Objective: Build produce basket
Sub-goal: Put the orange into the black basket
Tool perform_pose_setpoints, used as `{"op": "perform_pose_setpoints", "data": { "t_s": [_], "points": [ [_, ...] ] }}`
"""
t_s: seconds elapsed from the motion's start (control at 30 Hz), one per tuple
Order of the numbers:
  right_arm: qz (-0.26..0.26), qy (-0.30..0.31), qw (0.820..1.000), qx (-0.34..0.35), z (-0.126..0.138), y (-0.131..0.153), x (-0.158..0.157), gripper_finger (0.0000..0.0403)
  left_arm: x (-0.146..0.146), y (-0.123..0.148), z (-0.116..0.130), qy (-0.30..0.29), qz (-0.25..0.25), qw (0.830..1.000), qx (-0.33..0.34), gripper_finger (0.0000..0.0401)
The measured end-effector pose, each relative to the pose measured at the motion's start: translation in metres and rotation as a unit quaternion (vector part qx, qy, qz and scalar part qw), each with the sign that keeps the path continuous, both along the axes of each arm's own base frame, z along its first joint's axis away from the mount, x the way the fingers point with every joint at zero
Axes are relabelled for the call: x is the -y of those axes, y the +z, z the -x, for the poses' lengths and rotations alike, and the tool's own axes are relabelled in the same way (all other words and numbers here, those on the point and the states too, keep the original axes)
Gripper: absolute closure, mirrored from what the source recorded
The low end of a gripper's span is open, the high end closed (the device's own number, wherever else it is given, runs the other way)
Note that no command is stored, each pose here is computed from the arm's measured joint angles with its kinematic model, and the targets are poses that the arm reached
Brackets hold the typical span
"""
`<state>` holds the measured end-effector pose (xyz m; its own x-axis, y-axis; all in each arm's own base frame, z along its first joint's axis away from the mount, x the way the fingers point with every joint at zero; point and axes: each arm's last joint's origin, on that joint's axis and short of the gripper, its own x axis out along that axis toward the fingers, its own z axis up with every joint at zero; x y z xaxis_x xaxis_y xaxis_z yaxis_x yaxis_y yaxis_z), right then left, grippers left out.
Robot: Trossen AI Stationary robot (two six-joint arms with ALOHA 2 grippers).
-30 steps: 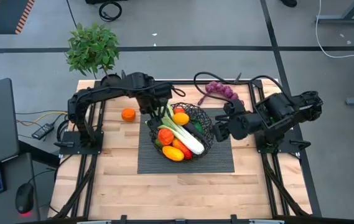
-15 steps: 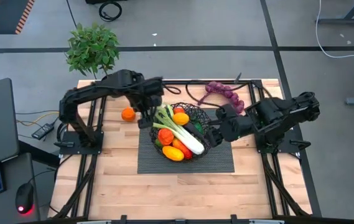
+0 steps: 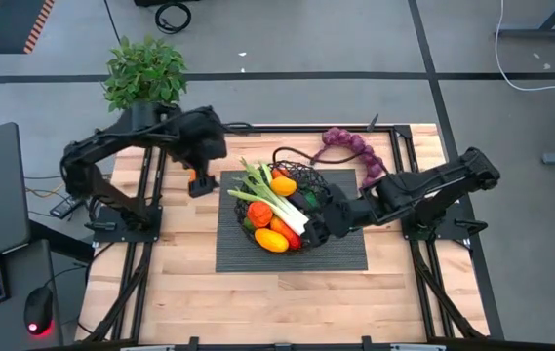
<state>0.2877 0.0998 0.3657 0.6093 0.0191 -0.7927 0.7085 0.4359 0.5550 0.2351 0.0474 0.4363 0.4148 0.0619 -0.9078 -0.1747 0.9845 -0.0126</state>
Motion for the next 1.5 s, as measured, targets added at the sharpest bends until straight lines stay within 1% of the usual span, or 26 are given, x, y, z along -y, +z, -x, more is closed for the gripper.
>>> {"op": "perform_pose_setpoints", "data": {
  "t_s": [0.03, 0.1, 0.2, 0.27, 0.37, 0.4, 0.47, 0.6, 0.77, 0.87, 0.97, 1.03, 1.13, 1.2, 1.23, 1.33, 1.4, 1.5],
  "points": [
    [-0.007, -0.005, 1.0, 0.01, -0.001, 0.001, -0.001, 0.0055, 0.0, 0.002, 0.004, 0.004, 0.0, 1.0, 0.005, 0.0008],
    [-0.001, -0.012, 1.0, 0.024, -0.002, 0.003, -0.003, 0.0055, 0.001, 0.006, 0.01, 0.004, -0.002, 1.0, 0.014, 0.0008],
    [0.0, -0.024, 0.999, 0.029, -0.003, 0.003, -0.002, 0.0055, 0.0, 0.008, 0.014, -0.002, -0.006, 1.0, 0.019, 0.0008],
    [-0.008, -0.033, 0.999, 0.033, -0.003, 0.004, -0.002, 0.0055, 0.0, 0.008, 0.017, -0.009, 0.014, 1.0, 0.024, 0.0008],
    [-0.01, -0.037, 0.998, 0.054, -0.004, 0.006, -0.007, 0.0055, 0.002, 0.001, 0.028, -0.027, 0.072, 0.997, 0.027, 0.0008],
    [-0.007, -0.039, 0.997, 0.064, -0.005, 0.007, -0.009, 0.0055, 0.003, -0.003, 0.033, -0.03, 0.09, 0.995, 0.023, 0.0008],
    [0.004, -0.046, 0.996, 0.075, -0.004, 0.008, -0.013, 0.0055, 0.004, -0.013, 0.044, -0.028, 0.105, 0.994, 0.014, 0.0008],
    [0.022, -0.073, 0.993, 0.09, -0.001, 0.009, -0.017, 0.0055, 0.004, -0.032, 0.063, -0.016, 0.111, 0.994, -0.006, 0.0008],
    [0.042, -0.097, 0.989, 0.103, 0.0, 0.01, -0.018, 0.0055, 0.004, -0.057, 0.077, -0.02, 0.113, 0.993, -0.037, 0.0008],
    [0.056, -0.11, 0.986, 0.11, -0.001, 0.01, -0.017, 0.0055, 0.002, -0.074, 0.08, -0.025, 0.105, 0.992, -0.061, 0.0008],
    [0.06, -0.124, 0.984, 0.117, -0.002, 0.011, -0.014, 0.0055, -0.001, -0.089, 0.079, -0.019, 0.111, 0.99, -0.086, 0.0008],
    [0.058, -0.127, 0.982, 0.128, -0.004, 0.013, -0.013, 0.0055, -0.001, -0.098, 0.079, -0.003, 0.123, 0.987, -0.104, 0.0008],
    [0.066, -0.122, 0.981, 0.134, -0.006, 0.014, -0.01, 0.0055, -0.004, -0.109, 0.073, 0.04, 0.136, 0.983, -0.114, 0.0008],
    [0.068, -0.118, 0.981, 0.135, -0.007, 0.014, -0.009, 0.0055, -0.006, -0.114, 0.071, 0.059, 0.126, 0.984, -0.112, 0.0008],
    [0.068, -0.114, 0.982, 0.134, -0.007, 0.014, -0.009, 0.0055, -0.007, -0.115, 0.069, 0.063, 0.114, 0.986, -0.106, 0.0008],
    [0.062, -0.1, 0.985, 0.129, -0.007, 0.014, -0.01, 0.0055, -0.012, -0.123, 0.065, 0.076, 0.06, 0.989, -0.111, 0.0008],
    [0.06, -0.085, 0.987, 0.124, -0.007, 0.014, -0.011, 0.0055, -0.015, -0.128, 0.06, 0.065, 0.029, 0.991, -0.113, 0.0008],
    [0.058, -0.068, 0.989, 0.12, -0.007, 0.013, -0.012, 0.0055, -0.018, -0.143, 0.056, 0.037, 0.001, 0.991, -0.129, 0.0008]
  ]
}}
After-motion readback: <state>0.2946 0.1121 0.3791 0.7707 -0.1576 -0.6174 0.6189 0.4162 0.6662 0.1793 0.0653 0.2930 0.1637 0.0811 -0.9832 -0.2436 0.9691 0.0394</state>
